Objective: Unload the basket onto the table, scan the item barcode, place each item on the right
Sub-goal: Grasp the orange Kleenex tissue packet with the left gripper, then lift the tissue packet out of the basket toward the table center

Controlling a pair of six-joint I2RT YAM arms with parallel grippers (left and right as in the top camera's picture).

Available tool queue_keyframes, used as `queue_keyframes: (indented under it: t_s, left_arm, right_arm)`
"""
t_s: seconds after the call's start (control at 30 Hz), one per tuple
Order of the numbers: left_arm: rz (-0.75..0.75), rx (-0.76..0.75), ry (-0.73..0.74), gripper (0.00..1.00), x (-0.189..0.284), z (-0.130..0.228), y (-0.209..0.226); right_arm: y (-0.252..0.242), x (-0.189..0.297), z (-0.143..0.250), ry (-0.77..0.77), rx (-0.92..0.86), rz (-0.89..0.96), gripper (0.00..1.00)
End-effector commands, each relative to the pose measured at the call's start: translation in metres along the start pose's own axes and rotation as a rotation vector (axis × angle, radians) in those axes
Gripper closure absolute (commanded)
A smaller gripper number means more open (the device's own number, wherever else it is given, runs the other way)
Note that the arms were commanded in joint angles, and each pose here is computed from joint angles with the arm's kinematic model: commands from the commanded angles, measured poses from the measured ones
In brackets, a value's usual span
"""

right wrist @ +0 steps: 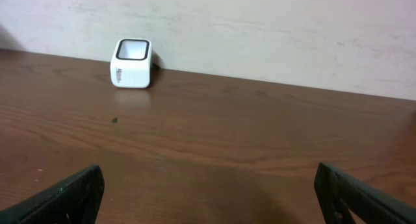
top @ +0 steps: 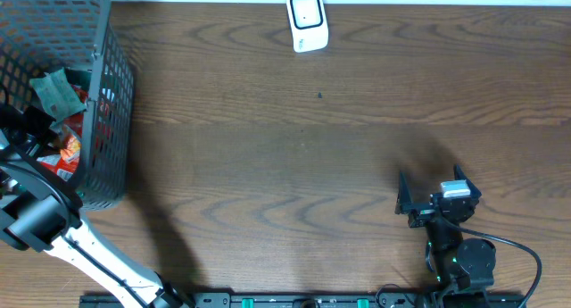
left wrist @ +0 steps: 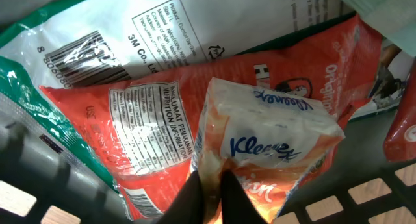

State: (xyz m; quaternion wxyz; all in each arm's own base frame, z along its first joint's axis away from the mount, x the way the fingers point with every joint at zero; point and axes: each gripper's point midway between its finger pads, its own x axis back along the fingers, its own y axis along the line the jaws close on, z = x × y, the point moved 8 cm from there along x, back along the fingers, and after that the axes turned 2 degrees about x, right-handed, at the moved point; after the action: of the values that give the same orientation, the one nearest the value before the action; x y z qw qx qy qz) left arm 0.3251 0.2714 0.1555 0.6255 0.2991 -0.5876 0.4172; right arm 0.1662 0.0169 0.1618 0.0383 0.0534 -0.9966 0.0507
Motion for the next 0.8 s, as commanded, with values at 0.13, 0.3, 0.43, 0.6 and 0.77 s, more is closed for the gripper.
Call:
queue_keyframes:
  t_s: [0.13, 0.3, 0.43, 0.6, 0.77]
  left_arm:
    - [0.051, 0.009, -0.060, 0.93, 0.024, 0.006, -0.002]
    - [0.112, -0.006, -0.236, 0.93, 0.086, 0.025, -0.006]
    - [0.135, -0.010, -0.403, 0.93, 0.140, 0.051, -0.002]
    - [0.172, -0.030, -0.568, 0.93, 0.194, 0.094, -0.003]
    - [0.120, -0.147, -0.757, 0.93, 0.235, 0.164, -0.027]
  right_arm:
    - [-0.001, 0.000, 0.000, 0.001, 0.005, 0.007, 0.01]
    - [-0.001, 0.000, 0.000, 0.001, 0.005, 0.008, 0.01]
    - [-0.001, 0.000, 0.000, 0.001, 0.005, 0.008, 0.01]
    - [-0.001, 0.000, 0.000, 0.001, 0.005, 0.008, 0.01]
    - [-0.001, 0.000, 0.000, 0.001, 0.005, 0.007, 0.01]
